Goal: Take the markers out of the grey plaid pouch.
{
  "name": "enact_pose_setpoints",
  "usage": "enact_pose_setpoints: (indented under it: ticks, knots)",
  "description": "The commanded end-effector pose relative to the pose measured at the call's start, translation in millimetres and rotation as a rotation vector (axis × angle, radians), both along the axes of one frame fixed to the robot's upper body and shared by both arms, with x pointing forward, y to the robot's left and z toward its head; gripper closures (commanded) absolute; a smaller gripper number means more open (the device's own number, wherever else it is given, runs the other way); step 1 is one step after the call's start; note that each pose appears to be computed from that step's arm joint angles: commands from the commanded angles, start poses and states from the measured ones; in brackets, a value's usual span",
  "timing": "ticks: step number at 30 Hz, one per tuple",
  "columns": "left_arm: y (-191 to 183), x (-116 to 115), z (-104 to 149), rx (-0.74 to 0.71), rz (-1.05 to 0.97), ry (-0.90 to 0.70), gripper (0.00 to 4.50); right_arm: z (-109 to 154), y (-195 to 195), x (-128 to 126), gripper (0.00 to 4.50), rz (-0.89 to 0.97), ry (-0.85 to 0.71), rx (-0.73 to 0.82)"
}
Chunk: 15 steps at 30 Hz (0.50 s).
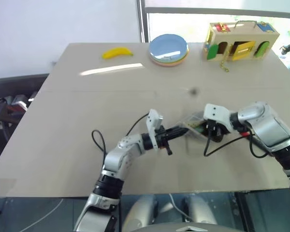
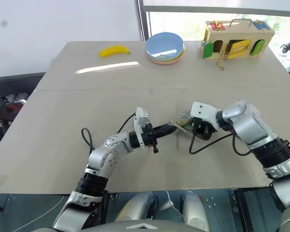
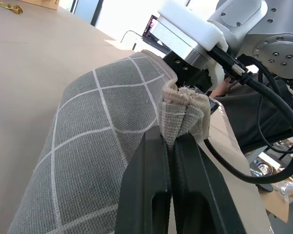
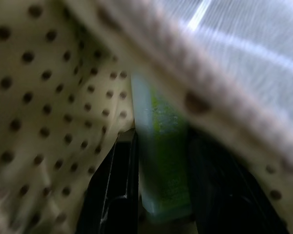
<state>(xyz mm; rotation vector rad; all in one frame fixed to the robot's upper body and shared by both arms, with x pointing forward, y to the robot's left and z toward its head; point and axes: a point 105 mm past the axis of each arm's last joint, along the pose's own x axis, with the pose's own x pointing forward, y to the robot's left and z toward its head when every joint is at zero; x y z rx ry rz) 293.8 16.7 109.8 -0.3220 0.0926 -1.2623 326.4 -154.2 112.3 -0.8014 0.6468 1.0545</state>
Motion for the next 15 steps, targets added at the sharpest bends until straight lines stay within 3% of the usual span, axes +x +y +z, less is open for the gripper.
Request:
enact_pose_setpoints:
  ticks: [1,10,15]
  knots:
    - [-4,-2,6,-0.014,-0.012,-0.035,4.5,7,-4,-7,3.64,-0.009,0.003,-0.01]
    - [-5,-9,6,0.021,-0.035,-0.103,4.5,53,-7,-33,3.64,0.0,-0.105,-0.069]
    - [-4,-11,2,0.067,-0.031,-0.165,4.5,68,-11,-32,3.64,-0.046,-0.214,-0.085]
